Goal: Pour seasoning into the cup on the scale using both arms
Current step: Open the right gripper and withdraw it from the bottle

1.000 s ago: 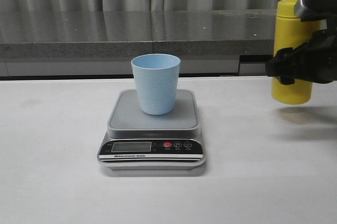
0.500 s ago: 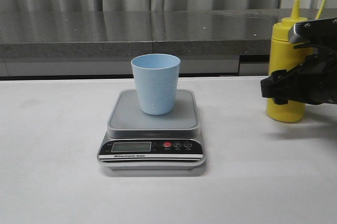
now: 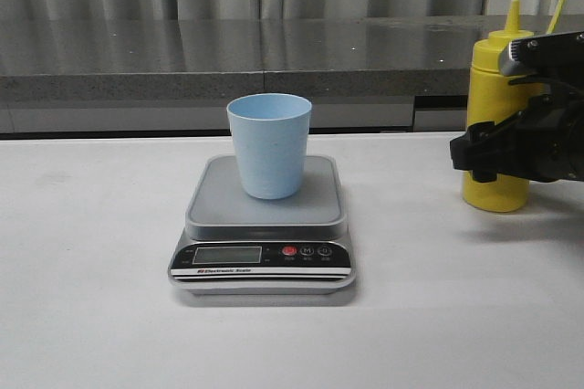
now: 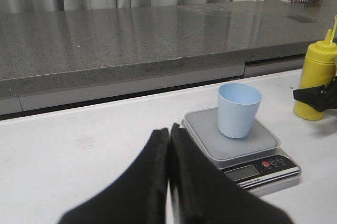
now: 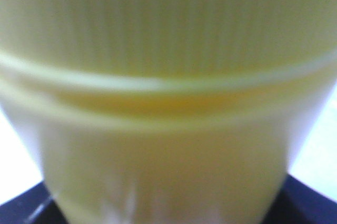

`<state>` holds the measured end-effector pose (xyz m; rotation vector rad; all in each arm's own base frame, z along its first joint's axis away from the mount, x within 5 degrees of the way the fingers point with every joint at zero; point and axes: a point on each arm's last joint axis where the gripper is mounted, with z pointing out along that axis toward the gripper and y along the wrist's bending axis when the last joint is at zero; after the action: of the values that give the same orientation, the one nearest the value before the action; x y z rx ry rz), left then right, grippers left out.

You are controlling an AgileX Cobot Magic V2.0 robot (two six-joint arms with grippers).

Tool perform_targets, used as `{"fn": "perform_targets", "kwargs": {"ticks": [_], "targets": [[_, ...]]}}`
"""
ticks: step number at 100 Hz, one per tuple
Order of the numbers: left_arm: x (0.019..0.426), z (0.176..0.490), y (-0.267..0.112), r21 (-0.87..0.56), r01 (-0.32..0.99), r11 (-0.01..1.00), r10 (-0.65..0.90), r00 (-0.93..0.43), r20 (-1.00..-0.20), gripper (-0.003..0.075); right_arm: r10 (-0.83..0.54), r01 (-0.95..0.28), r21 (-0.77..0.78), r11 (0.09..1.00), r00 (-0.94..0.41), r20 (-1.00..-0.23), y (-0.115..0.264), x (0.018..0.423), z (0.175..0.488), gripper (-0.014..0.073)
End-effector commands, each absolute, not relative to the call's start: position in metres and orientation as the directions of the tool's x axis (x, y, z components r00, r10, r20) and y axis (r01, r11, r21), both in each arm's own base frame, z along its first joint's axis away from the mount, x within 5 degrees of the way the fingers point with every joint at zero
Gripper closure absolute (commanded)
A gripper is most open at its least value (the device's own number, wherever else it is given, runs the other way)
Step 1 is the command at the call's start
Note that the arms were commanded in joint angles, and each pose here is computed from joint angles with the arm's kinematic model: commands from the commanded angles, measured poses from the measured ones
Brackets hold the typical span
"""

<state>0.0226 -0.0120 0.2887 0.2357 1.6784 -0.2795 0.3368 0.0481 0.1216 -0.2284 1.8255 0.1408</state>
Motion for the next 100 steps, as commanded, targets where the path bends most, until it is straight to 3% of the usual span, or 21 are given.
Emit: {"fn": "perform_targets", "kwargs": {"ticks": [1,41,86,93,100], "targets": [[0.022,0.303,-0.011,-0.062,0.312,0.948,-0.050,-0.047,-0.998,0.0741,-0.052,-0.220,-0.027,0.975,-0.110,-0.993,0.047,0.342,0.149,-0.0029],[0.022,0.303,-0.011,-0.062,0.312,0.948,-0.050,-0.047,-0.998,0.0741,-0.045,-0.199,-0.017,0.980,-0.133,-0.990,0.043,0.328,0.155,-0.0029],[0.022,0.303,-0.011,-0.062,0.312,0.948,-0.050,-0.047,-0.998,0.0741,-0.025,-0.167,-0.004,0.986,-0.120,-0.992,0.035,0.276,0.180,-0.0024],[0.022,0.303,-0.011,-0.062,0.312,0.948,-0.050,-0.047,-0.998,0.0741,-0.024,-0.164,-0.004,0.986,-0.122,-0.992,0.034,0.265,0.184,0.0027],[0.022,0.303,-0.011,-0.062,0.312,0.948,-0.050,-0.047,-0.998,0.0741,-0.021,-0.161,-0.003,0.987,-0.111,-0.994,0.032,0.254,0.189,0.0147]]}}
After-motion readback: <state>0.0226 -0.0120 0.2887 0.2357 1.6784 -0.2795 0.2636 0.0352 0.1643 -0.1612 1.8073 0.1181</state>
